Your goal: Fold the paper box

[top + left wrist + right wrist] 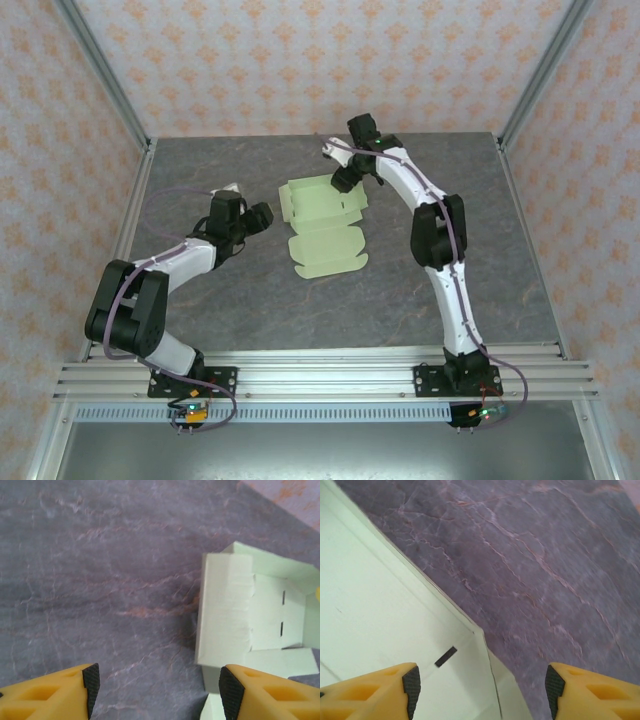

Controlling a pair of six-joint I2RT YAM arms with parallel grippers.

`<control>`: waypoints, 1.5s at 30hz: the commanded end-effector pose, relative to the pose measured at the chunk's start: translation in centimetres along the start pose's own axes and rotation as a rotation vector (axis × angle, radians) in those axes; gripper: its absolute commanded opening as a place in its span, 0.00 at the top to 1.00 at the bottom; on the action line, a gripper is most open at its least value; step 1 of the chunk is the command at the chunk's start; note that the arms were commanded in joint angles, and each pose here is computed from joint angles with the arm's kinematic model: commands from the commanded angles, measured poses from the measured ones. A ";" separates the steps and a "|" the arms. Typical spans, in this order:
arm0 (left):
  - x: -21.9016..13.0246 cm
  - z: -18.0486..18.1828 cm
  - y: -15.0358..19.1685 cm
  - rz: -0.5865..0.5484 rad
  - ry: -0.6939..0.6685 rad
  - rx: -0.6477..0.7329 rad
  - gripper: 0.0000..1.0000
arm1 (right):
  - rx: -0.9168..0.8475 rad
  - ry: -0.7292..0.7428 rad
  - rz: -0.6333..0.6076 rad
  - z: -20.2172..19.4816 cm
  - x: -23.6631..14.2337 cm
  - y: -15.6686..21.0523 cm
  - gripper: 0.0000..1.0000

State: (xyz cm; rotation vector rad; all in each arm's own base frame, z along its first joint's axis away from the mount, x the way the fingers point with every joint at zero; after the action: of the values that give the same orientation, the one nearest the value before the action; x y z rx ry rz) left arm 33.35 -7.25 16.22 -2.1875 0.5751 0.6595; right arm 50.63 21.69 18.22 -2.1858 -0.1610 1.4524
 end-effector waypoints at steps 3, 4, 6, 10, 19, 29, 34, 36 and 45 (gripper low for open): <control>-1.0 0.2 0.2 0.033 -0.020 -0.036 0.33 | -0.239 -0.012 -0.054 -0.2 1.1 -1.4 0.32; -1.1 0.3 0.3 0.034 -0.022 -0.042 0.33 | -0.256 -0.002 -0.057 -0.3 1.6 -1.5 0.32; -1.1 0.6 0.5 0.041 -0.029 -0.057 0.32 | -0.298 0.015 -0.060 -0.4 2.5 -1.6 0.34; -1.0 0.8 0.7 0.055 -0.036 -0.063 0.32 | -0.420 -0.018 -0.081 0.4 3.6 -1.9 0.47; -0.2 0.6 -0.2 0.052 0.043 -0.039 0.32 | -0.595 0.022 -0.097 2.3 2.7 -3.9 0.94; -0.6 2.1 1.0 -0.051 0.127 0.131 0.31 | -0.701 0.436 -0.132 6.1 -1.1 -4.6 0.96; -1.0 4.1 1.0 -0.089 0.068 0.112 0.31 | -0.694 0.594 -0.142 8.1 -3.3 -4.1 0.96; -1.1 5.0 1.0 -0.106 0.062 0.103 0.31 | -0.701 0.630 -0.138 9.1 -3.8 -3.6 0.96; -1.4 5.3 0.3 -0.169 0.183 0.162 0.31 | -0.773 0.823 -0.097 12.7 -2.3 -2.3 0.96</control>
State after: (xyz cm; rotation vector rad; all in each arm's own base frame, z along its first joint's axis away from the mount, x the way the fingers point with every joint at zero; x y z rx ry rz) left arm 30.11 -2.95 12.39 -2.1574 0.5409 0.4720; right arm 38.85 26.68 16.04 -3.0799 -0.6502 0.6097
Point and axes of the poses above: each hand's point on the last joint's axis, 136 mm out from that joint toward the fingers, its own x axis out along the fingers, its own z axis along the line the jaws close on, y = z × x, the point moved 10 cm from there along -x, back along the fingers, and after that the axes turned 10 degrees about -x, right-handed, at the moved point
